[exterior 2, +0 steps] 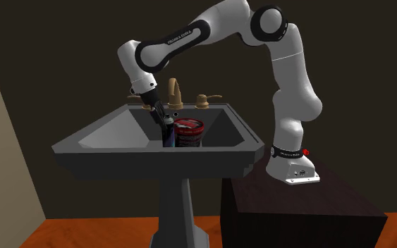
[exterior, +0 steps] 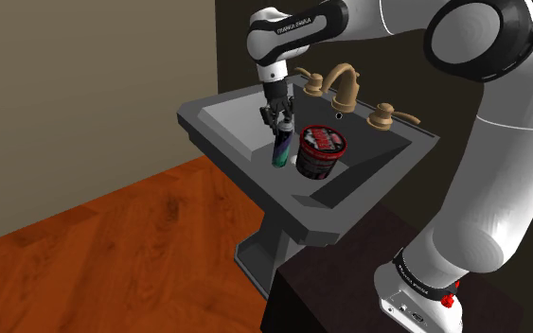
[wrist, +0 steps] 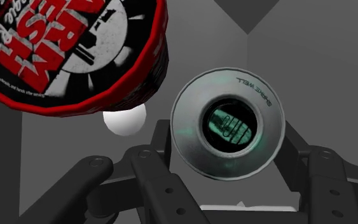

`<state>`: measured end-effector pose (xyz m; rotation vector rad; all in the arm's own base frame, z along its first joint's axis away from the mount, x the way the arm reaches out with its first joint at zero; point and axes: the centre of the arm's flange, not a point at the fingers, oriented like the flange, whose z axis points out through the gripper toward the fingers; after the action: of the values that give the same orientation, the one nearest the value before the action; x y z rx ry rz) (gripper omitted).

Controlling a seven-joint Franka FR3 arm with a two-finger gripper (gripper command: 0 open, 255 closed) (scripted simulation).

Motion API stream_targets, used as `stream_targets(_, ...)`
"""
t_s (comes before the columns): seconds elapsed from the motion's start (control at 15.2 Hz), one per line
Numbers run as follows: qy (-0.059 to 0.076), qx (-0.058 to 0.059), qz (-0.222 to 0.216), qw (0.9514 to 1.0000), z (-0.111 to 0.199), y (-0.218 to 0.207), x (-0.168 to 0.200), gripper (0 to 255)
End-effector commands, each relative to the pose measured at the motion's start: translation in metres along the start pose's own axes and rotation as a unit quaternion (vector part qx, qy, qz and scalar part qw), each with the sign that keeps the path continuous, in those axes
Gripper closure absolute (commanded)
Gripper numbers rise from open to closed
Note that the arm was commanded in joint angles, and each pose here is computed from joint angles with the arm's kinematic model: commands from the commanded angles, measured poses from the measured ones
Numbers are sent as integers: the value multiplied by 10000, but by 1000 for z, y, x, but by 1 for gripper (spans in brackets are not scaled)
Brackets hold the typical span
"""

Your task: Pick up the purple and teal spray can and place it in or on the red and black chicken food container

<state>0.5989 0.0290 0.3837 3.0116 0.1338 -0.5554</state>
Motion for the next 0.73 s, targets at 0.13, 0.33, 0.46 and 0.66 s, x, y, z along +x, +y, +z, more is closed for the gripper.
stream_targets(0.13,0,-1,-1,10000,-20,2,-7,255)
stream_targets(0.33,0,-1,-1,10000,-35,3,-13,255)
stream_targets(0.46,0,-1,-1,10000,-45,3,-17,255)
stream_targets(0.66,0,-1,-1,10000,-60,4,-23,255)
